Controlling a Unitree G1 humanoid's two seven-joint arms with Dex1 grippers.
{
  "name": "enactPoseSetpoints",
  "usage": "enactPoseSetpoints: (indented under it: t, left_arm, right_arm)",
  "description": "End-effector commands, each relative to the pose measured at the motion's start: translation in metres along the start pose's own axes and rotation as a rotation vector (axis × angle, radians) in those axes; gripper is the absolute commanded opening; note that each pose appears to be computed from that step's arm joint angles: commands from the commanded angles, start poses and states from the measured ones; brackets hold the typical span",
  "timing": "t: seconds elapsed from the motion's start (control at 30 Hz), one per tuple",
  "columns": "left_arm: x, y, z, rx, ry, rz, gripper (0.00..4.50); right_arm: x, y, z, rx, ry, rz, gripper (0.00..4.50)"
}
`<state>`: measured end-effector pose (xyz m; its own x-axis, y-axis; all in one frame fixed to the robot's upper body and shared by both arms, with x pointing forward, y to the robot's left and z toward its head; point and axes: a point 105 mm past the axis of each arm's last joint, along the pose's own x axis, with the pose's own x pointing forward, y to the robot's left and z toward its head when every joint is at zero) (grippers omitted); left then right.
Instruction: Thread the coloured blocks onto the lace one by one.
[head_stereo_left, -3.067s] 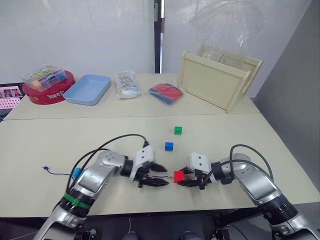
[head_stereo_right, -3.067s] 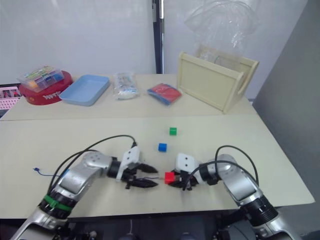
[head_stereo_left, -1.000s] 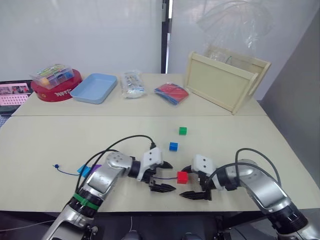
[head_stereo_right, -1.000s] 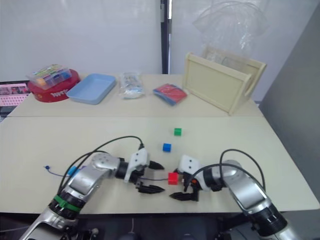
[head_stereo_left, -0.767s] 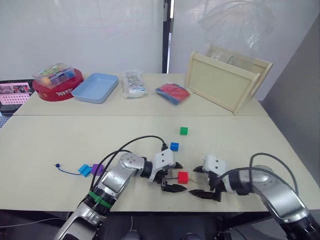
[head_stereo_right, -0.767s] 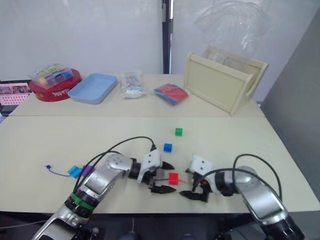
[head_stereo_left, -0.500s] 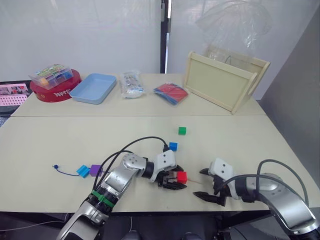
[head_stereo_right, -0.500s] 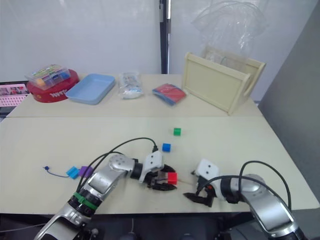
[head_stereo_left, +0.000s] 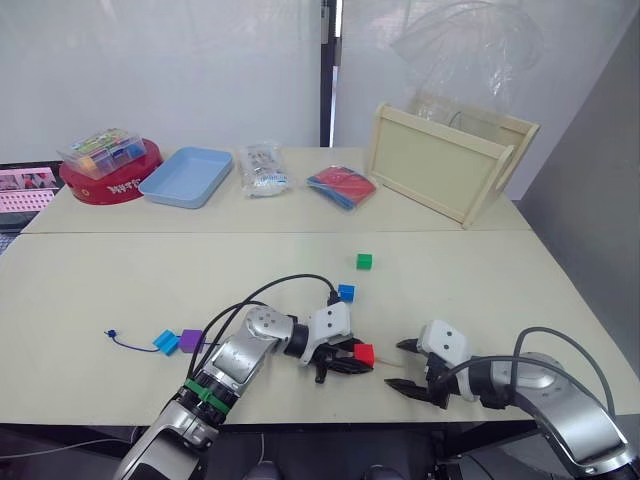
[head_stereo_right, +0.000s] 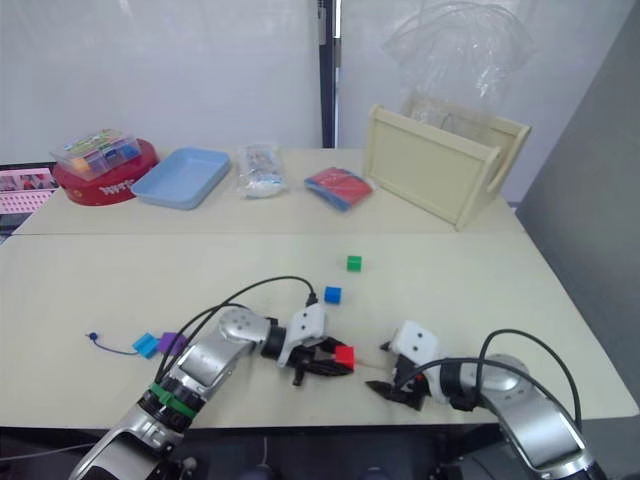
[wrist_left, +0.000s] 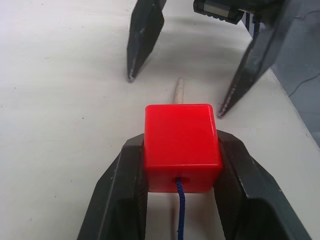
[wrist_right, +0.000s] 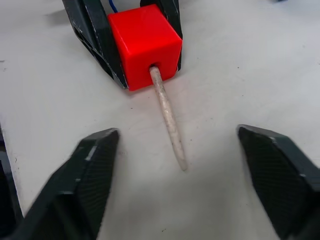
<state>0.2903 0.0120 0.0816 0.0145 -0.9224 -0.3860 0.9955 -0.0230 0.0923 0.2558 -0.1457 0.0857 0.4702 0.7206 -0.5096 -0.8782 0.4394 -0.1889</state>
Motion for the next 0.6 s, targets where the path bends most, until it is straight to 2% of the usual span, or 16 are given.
enactPoseSetpoints:
  t: [0.03, 0.27, 0.5, 0.6]
  left_arm:
    - [-0.002, 0.001, 0.006, 0.024, -0.012, -0.004, 1.2]
    - [-0.002, -0.002, 0.007, 0.013, -0.025, -0.016, 1.2]
    - [-0.017, -0.001, 0.002, 0.007, -0.016, -0.022, 1.2]
    - [-0.037, 0.0, -0.003, -0.005, 0.003, -0.009, 1.2]
  right_arm:
    - [-0.005, -0.005, -0.011, 0.004, 0.041, -0.02, 2.25]
    - [-0.003, -0.006, -0.01, -0.001, 0.034, -0.02, 0.02]
    - [-0.001, -0.003, 0.008, -0.055, 0.0, 0.032, 0.0]
    - [0.001, -0.001, 0.017, -0.089, 0.001, 0.065, 0.0]
